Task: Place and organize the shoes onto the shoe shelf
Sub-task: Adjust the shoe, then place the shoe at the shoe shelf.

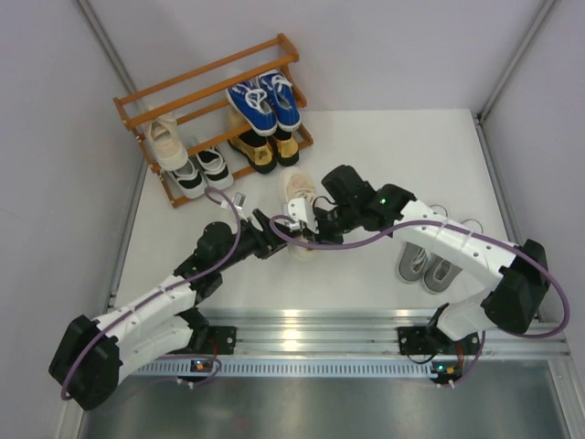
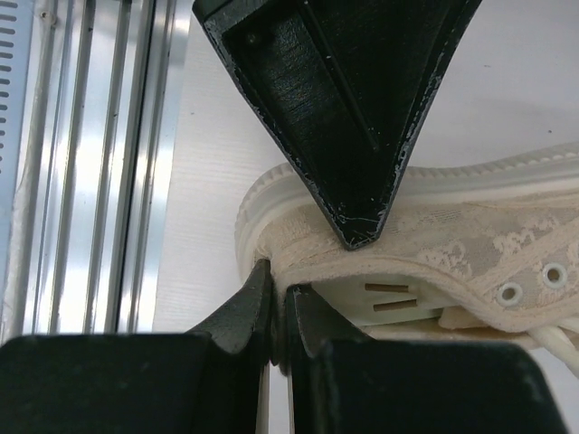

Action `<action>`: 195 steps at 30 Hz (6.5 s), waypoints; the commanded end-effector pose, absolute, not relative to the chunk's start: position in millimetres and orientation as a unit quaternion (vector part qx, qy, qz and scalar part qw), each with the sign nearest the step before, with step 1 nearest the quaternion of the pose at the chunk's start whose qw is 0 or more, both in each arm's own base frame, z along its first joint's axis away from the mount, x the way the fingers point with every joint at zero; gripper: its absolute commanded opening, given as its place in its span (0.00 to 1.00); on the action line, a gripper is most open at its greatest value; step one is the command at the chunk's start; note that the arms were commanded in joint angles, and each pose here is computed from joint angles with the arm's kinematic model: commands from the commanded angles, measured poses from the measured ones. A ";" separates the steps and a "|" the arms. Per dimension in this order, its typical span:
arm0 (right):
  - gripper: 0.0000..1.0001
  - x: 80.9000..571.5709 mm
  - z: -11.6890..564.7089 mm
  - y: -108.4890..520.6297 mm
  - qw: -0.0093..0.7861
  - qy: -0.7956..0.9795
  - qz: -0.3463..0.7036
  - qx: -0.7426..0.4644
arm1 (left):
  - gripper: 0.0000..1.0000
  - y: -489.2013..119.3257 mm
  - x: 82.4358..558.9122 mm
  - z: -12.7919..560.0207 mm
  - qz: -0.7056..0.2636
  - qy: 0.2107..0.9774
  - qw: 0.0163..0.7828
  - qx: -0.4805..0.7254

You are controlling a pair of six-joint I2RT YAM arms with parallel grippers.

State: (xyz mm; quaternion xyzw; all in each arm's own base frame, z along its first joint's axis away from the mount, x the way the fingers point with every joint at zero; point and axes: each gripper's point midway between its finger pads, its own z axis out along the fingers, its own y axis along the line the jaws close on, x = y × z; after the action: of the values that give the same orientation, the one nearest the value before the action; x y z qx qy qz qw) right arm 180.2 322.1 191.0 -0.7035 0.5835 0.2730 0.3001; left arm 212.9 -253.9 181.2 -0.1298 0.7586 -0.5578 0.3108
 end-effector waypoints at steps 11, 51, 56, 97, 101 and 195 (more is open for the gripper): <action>0.03 178.9 241.4 339.1 0.379 0.522 0.325 -0.692 | 0.35 -263.6 213.9 214.1 -0.605 0.714 0.338 -0.104; 1.00 296.9 180.2 237.9 0.329 0.770 0.522 -0.164 | 0.00 -257.4 161.4 212.7 -0.681 0.650 0.336 -0.010; 0.99 288.2 181.5 242.3 0.312 0.757 0.546 -0.177 | 0.00 -258.2 159.4 236.5 -0.696 0.628 0.348 0.005; 0.00 301.8 292.4 247.4 0.318 0.649 0.662 -0.198 | 0.98 -244.1 165.6 245.2 -0.647 0.641 0.412 -0.012; 0.00 308.3 290.0 248.3 0.316 0.652 0.665 -0.181 | 0.98 -247.6 169.7 243.0 -0.636 0.646 0.421 -0.008; 1.00 326.0 240.9 131.7 0.473 0.722 0.451 -0.229 | 0.00 -59.8 299.8 311.4 -0.470 0.380 0.689 -0.401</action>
State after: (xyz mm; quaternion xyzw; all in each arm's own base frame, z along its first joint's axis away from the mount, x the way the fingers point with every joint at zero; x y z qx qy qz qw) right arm 327.7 138.1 226.7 -0.2068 0.7384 0.4645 0.4430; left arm 305.1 -62.2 226.9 -0.4058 0.5065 -0.3514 0.6748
